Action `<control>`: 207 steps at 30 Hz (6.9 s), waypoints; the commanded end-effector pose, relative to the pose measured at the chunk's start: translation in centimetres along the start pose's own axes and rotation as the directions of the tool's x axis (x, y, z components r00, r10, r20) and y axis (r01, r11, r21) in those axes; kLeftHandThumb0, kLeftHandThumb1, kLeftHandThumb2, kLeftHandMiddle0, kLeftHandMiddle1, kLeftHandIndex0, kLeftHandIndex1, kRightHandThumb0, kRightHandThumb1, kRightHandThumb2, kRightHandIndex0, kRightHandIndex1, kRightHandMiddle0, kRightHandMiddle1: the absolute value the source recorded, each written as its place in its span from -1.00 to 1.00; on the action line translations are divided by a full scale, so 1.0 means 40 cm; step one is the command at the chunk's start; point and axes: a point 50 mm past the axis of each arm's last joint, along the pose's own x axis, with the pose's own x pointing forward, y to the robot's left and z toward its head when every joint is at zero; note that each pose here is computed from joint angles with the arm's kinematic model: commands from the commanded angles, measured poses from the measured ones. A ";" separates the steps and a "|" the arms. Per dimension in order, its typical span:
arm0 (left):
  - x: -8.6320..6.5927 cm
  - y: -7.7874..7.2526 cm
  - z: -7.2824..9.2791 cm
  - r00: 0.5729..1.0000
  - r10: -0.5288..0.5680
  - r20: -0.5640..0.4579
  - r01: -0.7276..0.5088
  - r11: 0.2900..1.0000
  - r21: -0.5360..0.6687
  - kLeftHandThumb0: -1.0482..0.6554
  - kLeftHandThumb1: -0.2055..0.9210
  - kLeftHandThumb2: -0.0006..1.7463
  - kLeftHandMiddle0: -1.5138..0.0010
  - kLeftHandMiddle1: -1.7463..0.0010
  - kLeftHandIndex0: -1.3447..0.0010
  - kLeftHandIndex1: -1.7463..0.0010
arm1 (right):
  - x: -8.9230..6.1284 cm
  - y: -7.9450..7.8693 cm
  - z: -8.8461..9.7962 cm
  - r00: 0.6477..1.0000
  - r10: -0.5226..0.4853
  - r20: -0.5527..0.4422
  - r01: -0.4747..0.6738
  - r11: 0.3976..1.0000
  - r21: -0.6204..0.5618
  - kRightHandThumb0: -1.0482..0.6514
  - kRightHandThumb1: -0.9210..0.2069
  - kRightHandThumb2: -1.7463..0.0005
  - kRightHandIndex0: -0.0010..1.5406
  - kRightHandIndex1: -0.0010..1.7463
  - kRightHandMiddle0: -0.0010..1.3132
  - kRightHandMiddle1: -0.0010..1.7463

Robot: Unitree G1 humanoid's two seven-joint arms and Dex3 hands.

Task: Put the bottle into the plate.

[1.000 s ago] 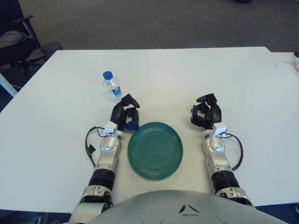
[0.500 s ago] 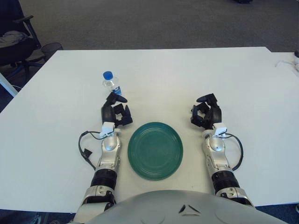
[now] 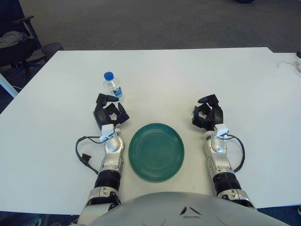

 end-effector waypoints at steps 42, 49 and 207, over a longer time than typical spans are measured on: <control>-0.147 0.049 -0.080 0.975 0.200 -0.099 -0.176 0.962 0.209 -0.32 -0.05 0.49 -0.62 -1.00 0.11 -1.00 | -0.217 -0.051 -0.169 0.922 -0.010 -0.388 -0.001 1.000 -0.029 0.22 -0.09 -0.40 -0.24 0.99 -0.55 0.97; -0.138 0.040 -0.081 0.973 0.204 -0.105 -0.180 0.964 0.197 -0.25 0.38 0.13 -0.28 -1.00 0.38 -1.00 | -0.217 -0.052 -0.169 0.921 -0.004 -0.389 -0.007 1.000 -0.028 0.22 -0.05 -0.41 -0.23 1.00 -0.49 0.93; 0.068 0.094 -0.136 0.837 0.521 -0.166 -0.409 0.798 0.442 -1.00 1.00 -0.66 0.74 0.95 1.00 0.61 | -0.193 -0.081 -0.169 0.924 -0.021 -0.383 0.011 1.000 -0.028 0.22 -0.10 -0.40 -0.24 0.98 -0.59 0.99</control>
